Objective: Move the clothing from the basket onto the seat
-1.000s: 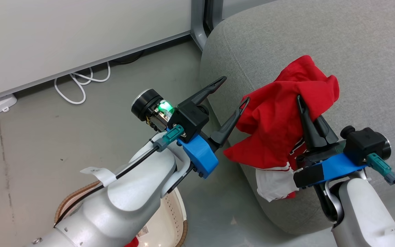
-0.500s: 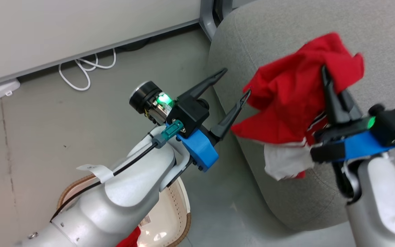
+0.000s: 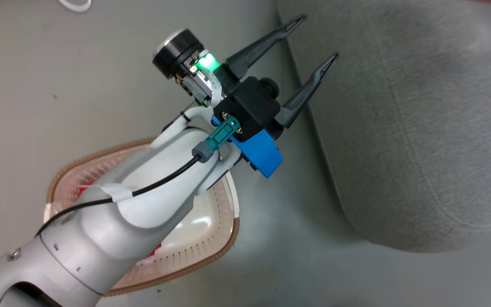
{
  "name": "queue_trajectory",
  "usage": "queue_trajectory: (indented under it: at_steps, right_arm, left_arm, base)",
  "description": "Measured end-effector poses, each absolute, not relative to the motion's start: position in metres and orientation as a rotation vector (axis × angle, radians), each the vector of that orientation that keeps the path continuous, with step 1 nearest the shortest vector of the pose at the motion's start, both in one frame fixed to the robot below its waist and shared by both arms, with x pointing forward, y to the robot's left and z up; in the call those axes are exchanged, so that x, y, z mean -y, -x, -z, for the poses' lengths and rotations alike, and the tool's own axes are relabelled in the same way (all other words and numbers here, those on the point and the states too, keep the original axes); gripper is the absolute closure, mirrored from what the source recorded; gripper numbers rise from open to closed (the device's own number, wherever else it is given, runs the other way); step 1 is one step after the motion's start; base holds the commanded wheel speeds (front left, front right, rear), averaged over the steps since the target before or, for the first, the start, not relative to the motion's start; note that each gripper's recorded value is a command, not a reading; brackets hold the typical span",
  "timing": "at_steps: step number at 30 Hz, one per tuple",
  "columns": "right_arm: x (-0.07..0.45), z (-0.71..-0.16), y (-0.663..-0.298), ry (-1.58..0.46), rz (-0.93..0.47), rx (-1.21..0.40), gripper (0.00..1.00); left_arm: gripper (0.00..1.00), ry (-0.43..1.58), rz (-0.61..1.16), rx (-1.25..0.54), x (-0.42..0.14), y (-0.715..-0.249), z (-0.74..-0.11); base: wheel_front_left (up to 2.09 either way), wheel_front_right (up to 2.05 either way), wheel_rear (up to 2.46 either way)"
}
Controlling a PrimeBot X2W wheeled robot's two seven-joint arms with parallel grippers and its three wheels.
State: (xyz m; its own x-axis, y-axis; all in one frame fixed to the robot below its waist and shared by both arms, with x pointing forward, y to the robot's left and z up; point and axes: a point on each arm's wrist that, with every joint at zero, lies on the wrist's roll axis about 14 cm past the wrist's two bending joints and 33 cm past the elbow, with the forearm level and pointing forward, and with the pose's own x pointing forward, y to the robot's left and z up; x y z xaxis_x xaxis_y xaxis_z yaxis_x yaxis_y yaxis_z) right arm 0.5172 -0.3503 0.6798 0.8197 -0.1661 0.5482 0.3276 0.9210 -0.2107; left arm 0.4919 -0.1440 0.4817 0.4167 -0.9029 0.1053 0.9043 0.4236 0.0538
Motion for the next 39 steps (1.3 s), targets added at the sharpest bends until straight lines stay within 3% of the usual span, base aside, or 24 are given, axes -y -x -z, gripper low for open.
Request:
queue_trajectory:
  at_steps: [8,15,24,30,31,33,39]
  right_arm:
    - [0.415,-0.667,-0.543,0.426,0.402,0.529,1.0]
    - [0.459,-0.579,-0.556,0.388,0.492,0.307,1.0]
    - [0.459,-0.466,-0.555,0.265,0.508,0.041,1.0]
    - [0.453,-0.427,-0.543,0.213,0.517,-0.058,1.0]
    - [0.453,-0.426,-0.541,0.21,0.518,-0.061,0.88]
    - [0.451,-0.428,-0.539,0.201,0.522,-0.054,0.0]
    - [0.447,-0.448,-0.516,0.202,0.535,-0.021,0.0]
  left_arm:
    - [0.0,0.054,1.12,0.082,0.139,-0.516,-0.427]
    - [0.0,0.088,1.121,0.029,0.137,-0.519,-0.386]
    - [0.0,0.086,1.106,0.021,0.129,-0.521,-0.379]
    - [0.0,0.074,1.09,0.031,0.124,-0.524,-0.383]
    - [0.0,0.071,1.086,0.032,0.123,-0.525,-0.384]
    - [0.0,0.068,1.082,0.036,0.122,-0.525,-0.387]
    - [0.0,0.075,1.063,0.049,0.122,-0.52,-0.406]
  base:
    - [0.0,0.0,0.0]
    - [0.0,0.0,0.0]
    - [0.0,0.0,0.0]
    - [0.0,0.0,0.0]
    - [0.0,0.0,0.0]
    - [0.0,0.0,0.0]
    - [0.0,0.0,0.0]
